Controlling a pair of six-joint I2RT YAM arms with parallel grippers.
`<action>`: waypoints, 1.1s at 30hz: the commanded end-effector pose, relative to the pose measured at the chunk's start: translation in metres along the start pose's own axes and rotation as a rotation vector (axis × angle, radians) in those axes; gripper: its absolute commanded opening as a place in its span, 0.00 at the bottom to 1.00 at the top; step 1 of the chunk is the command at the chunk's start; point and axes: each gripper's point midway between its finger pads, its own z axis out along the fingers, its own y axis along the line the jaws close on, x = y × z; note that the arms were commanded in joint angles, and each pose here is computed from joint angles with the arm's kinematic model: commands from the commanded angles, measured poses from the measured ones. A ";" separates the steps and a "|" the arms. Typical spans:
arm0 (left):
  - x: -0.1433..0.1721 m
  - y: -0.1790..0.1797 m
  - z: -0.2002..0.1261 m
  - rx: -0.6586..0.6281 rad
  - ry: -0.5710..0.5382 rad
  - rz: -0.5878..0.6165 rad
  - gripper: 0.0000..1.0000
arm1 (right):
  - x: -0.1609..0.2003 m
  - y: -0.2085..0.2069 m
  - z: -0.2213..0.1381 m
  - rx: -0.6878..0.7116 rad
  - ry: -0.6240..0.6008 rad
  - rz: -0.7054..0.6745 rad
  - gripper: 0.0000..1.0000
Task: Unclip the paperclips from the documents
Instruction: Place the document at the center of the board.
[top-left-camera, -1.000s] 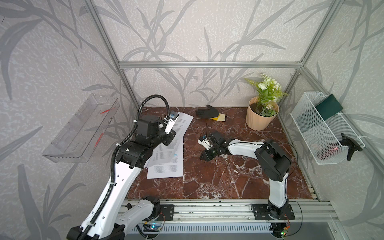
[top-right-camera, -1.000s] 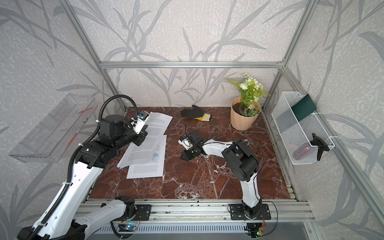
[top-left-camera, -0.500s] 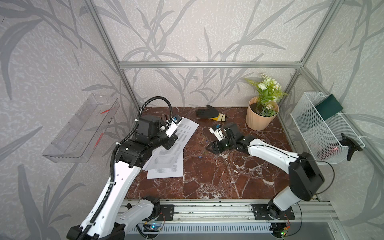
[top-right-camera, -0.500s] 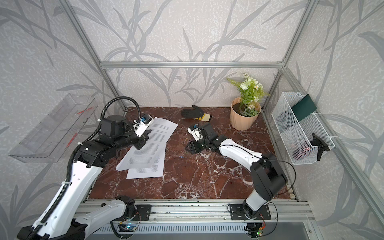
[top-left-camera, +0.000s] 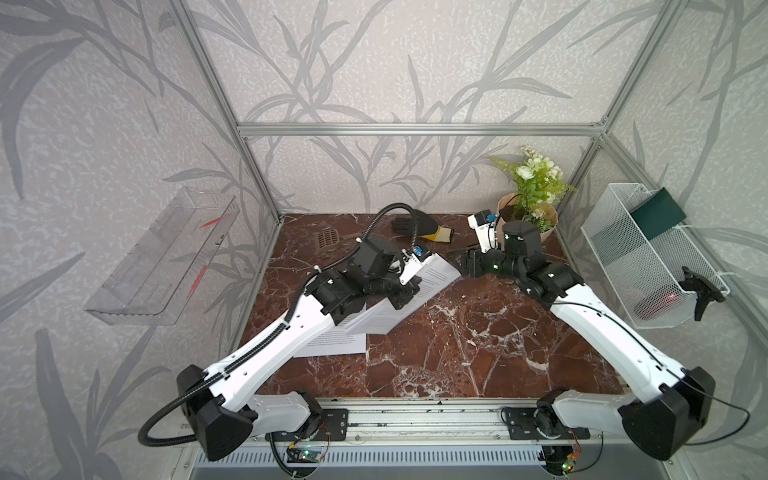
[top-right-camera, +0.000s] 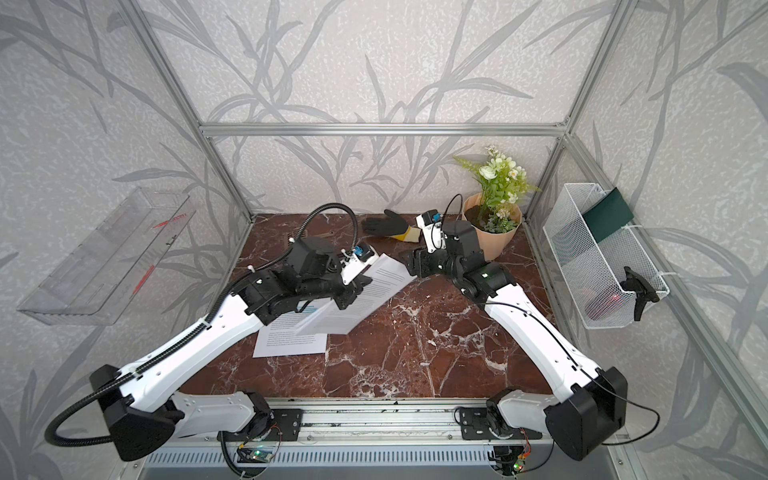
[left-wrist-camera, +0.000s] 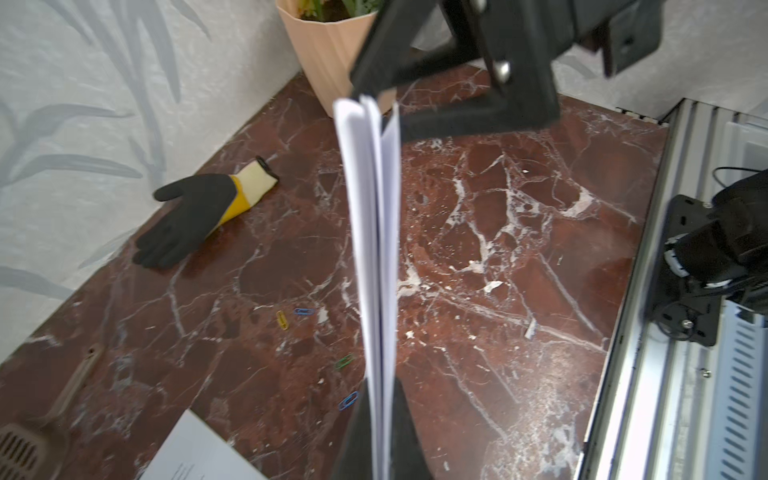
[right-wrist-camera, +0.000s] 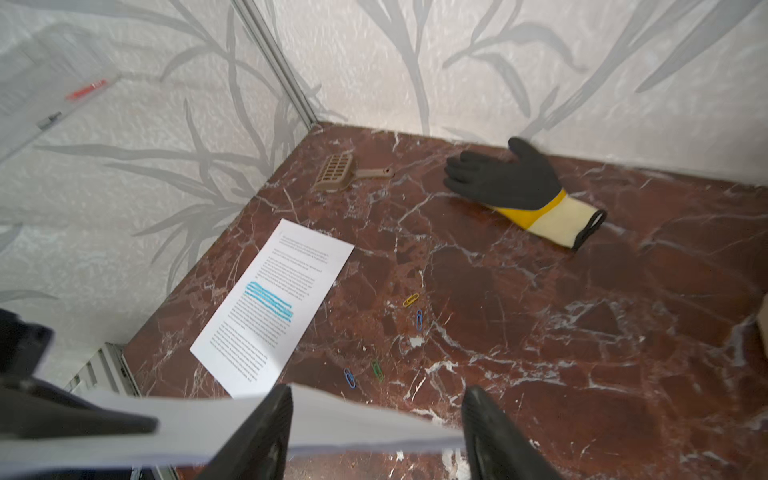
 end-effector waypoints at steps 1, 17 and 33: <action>-0.066 -0.017 0.007 0.077 -0.187 -0.092 0.00 | -0.025 -0.009 -0.033 0.072 -0.084 -0.010 0.66; -0.042 0.025 0.232 0.094 -0.294 -0.387 0.00 | -0.003 -0.016 -0.045 0.077 0.010 -0.013 0.67; -0.004 0.042 0.280 -0.011 -0.220 -0.432 0.28 | 0.017 -0.025 -0.045 0.111 0.071 -0.020 0.68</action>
